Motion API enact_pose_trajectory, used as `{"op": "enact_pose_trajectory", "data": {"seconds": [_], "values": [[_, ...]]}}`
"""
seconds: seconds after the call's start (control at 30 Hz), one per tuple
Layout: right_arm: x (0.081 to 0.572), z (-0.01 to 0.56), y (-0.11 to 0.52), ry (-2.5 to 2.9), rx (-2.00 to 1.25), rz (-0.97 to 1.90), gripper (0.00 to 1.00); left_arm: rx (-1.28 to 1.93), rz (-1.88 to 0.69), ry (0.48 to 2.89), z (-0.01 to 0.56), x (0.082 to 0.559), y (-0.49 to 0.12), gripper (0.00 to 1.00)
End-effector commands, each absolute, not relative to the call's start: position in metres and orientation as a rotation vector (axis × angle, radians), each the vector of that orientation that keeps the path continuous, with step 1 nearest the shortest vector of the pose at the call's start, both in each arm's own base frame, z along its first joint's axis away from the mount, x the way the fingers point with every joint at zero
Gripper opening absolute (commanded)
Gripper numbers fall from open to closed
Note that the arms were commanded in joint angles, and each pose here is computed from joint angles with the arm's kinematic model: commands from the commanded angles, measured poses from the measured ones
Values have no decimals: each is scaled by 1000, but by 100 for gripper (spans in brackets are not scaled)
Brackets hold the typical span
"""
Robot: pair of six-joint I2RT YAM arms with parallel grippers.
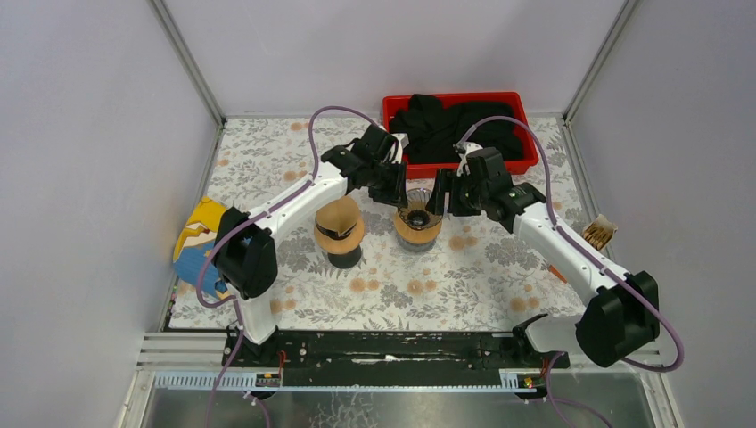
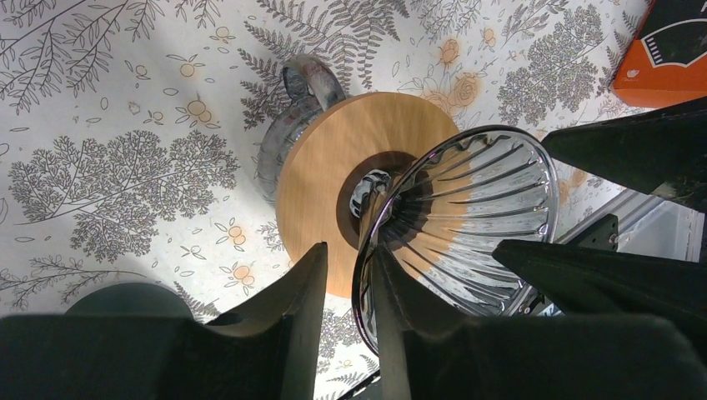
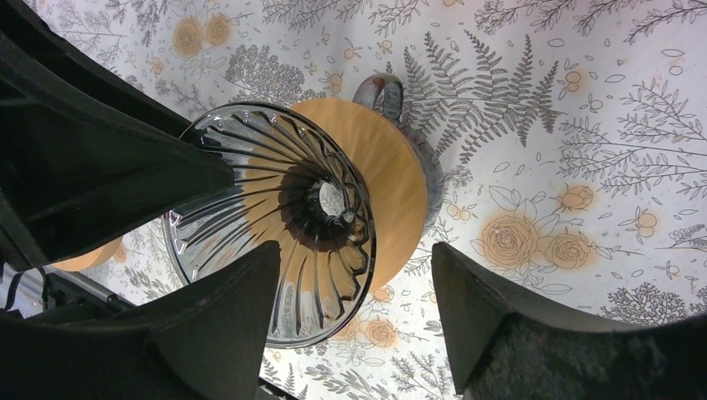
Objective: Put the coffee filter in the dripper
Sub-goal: Place the coffee dripper in the dripper holder.
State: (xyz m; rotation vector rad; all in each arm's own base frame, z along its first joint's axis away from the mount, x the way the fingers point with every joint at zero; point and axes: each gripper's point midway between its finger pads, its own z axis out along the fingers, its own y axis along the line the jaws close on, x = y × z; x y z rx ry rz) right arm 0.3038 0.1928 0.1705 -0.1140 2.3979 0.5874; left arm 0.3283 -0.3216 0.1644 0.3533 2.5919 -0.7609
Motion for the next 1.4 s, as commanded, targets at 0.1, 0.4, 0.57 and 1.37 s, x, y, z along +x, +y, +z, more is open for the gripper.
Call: {"op": "enact_pose_trajectory", "data": {"seconds": [0.1,0.4,0.57,1.37], "values": [[312,184,202,2391,-140,630,63,392,-757,2547,180,328,-323,26],[313,172,205,2448,-140,627,36,398,-757,2559,176,327,-324,17],[312,162,203,2485,-133,606,21,401,-753,2571,171,325,-325,15],[301,123,203,2727,-159,551,0,434,-692,2694,126,312,-323,11]]}}
